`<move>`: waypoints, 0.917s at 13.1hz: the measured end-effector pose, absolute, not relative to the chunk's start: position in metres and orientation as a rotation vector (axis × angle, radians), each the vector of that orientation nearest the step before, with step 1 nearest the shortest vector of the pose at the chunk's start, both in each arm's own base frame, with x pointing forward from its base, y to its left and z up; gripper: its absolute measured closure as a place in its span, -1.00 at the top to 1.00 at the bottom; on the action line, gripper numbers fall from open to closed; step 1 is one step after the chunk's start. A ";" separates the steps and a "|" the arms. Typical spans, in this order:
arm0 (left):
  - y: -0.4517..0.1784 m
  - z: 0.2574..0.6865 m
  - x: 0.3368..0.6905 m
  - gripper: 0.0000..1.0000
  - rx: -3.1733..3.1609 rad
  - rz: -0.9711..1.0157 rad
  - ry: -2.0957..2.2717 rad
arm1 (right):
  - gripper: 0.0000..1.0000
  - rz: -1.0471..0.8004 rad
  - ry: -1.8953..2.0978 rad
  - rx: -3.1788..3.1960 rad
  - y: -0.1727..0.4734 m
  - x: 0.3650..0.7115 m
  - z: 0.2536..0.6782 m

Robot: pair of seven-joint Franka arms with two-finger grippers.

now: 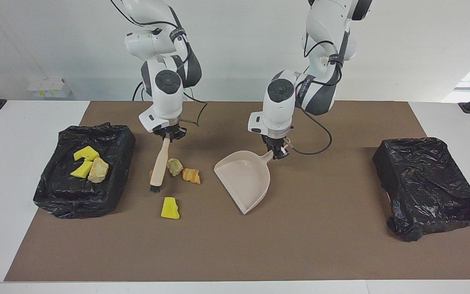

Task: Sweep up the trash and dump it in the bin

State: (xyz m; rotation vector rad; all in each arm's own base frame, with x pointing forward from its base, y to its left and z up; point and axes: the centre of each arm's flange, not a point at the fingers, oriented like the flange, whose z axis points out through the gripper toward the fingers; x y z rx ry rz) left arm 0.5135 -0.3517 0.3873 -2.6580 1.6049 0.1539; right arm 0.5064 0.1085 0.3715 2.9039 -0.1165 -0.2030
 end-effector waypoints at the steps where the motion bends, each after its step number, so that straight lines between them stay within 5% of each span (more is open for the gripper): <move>1: -0.354 0.388 0.510 -0.36 -2.652 0.159 1.612 | -0.47 -0.205 -0.084 2.912 0.091 0.512 0.369; 12: -0.366 0.386 0.477 -0.36 -2.602 0.195 1.671 | -0.47 -0.207 0.039 2.974 0.114 0.513 0.342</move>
